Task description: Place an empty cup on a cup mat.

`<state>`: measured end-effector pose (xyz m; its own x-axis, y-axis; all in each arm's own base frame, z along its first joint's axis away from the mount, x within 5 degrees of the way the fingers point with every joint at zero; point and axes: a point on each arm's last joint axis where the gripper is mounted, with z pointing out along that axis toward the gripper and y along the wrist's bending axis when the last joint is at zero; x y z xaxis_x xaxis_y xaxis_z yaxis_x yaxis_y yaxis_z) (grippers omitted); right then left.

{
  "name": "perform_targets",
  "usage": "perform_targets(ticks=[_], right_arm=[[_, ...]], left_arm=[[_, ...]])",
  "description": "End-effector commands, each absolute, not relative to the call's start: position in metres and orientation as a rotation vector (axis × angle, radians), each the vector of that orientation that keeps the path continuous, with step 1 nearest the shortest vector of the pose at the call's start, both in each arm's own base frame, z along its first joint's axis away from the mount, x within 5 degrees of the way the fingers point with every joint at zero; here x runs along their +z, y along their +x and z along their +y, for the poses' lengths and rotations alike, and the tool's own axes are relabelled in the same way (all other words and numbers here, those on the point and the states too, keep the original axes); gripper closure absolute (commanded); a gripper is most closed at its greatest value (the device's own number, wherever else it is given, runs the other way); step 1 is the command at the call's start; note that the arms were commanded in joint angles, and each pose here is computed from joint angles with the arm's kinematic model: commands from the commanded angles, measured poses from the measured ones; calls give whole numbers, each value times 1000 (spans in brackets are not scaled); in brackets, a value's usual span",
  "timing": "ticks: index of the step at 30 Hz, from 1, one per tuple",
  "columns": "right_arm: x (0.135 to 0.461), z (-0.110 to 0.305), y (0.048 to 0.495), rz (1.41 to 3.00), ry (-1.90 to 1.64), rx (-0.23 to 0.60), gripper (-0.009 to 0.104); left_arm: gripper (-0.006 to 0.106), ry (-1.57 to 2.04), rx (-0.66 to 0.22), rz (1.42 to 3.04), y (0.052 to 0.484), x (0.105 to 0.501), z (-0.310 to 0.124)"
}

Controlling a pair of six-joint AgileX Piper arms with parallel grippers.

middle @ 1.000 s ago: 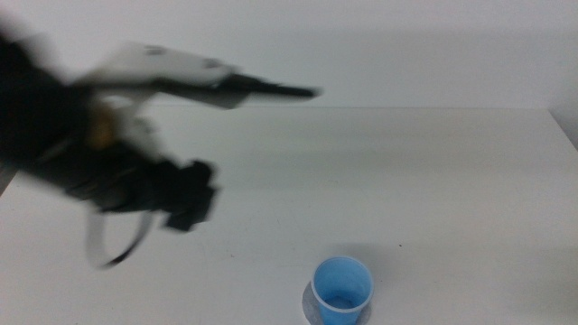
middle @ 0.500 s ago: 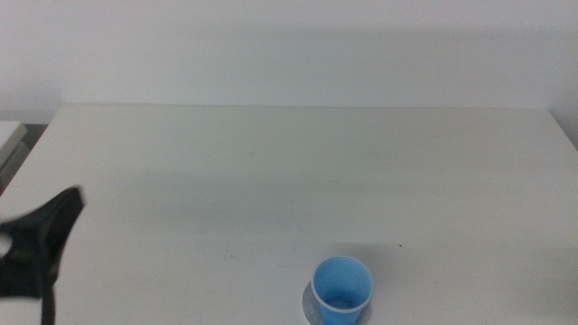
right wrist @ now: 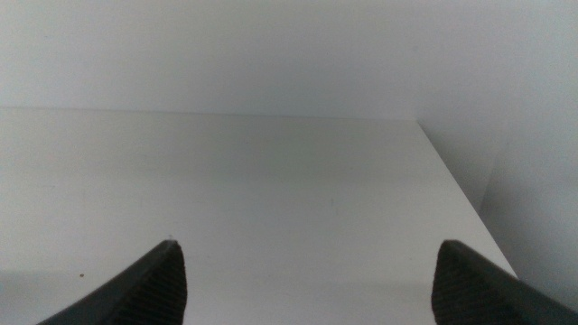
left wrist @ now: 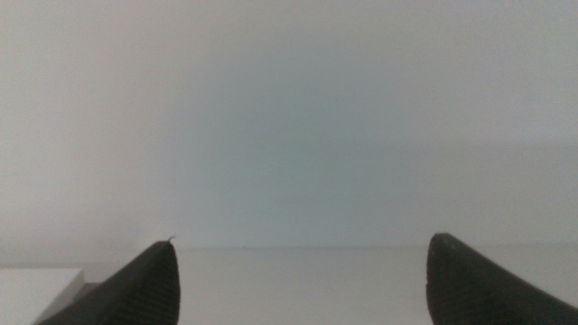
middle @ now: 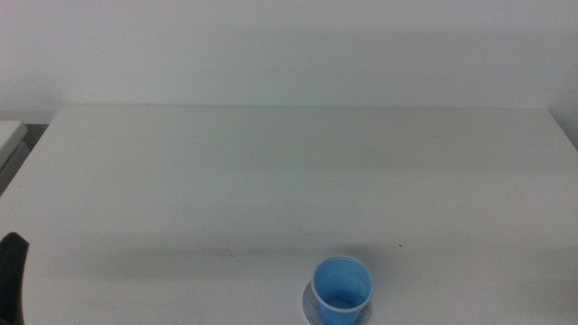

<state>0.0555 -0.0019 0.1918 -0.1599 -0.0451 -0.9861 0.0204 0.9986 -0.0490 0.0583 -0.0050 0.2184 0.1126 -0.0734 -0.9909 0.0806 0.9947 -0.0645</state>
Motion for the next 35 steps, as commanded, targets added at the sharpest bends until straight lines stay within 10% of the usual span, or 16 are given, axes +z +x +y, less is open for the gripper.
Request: perform_targets(ticks=[1,35], right_arm=[[192,-2,55,1722,-27,-64,2],[192,-2,55,1722,-27,-64,2]], left_arm=[[7,-35,-138,1443,57,218,-4],[7,-5,-88,1571,56,205,-3]])
